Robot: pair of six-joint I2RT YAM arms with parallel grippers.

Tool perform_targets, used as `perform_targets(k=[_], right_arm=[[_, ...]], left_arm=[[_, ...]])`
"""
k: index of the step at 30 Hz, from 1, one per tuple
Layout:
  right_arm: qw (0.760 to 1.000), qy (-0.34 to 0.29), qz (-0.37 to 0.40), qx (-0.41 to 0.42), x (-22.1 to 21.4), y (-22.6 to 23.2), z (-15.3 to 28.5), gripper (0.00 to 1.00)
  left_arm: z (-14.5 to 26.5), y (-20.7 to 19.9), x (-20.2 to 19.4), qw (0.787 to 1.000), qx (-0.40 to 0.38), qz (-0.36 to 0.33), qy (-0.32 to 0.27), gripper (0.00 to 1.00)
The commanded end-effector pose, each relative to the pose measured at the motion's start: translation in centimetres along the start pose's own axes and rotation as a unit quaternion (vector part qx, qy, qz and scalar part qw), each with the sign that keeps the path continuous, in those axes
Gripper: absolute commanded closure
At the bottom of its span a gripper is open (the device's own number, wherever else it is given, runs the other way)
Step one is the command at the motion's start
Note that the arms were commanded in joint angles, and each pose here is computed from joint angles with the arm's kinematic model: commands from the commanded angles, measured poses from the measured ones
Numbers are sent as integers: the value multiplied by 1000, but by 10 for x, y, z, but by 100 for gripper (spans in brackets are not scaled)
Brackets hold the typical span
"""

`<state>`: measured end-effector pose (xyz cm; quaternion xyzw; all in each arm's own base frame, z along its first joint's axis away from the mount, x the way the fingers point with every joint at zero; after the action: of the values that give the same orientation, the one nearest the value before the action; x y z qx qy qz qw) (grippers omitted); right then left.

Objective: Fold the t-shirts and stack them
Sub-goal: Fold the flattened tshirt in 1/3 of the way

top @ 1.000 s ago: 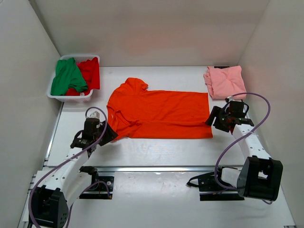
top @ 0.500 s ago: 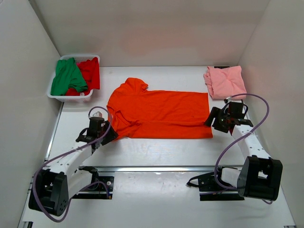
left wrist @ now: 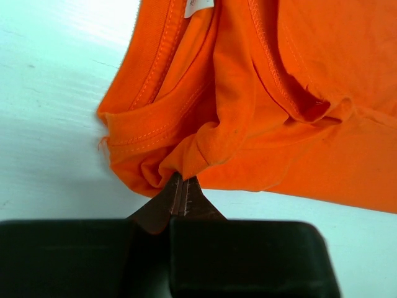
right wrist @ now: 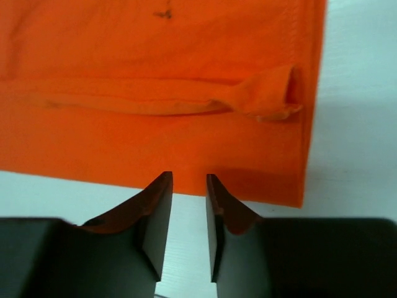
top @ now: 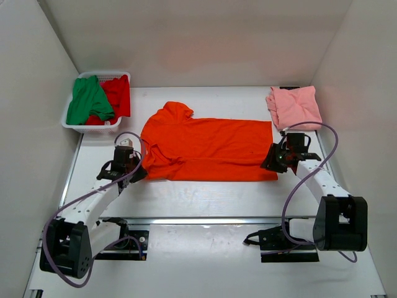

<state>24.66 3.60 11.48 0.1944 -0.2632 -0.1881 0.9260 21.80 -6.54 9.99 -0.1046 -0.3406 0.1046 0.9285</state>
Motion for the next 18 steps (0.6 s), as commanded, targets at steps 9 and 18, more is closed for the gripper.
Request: perform_targets(k=[9,18], right_arm=[[997,64,-4,-47,-16,-30,-14,84],[989,100,-6,-105,-26,-61,-21,92]], left_arm=[[-12,17,27,996,39,-60,47,100],[-1,15,62,995,36,-87,-15,100]])
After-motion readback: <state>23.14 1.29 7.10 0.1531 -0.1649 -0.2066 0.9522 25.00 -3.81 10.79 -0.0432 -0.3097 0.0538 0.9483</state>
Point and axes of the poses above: each gripper's point midway between its finger pads, its own z axis back along the fingers, its own y axis along the line the jaws close on, x = y × z, the point moved 6 cm from there along z, back along the fingers, and after that the axes turned 10 degrees about -z, right-handed, at the moved point
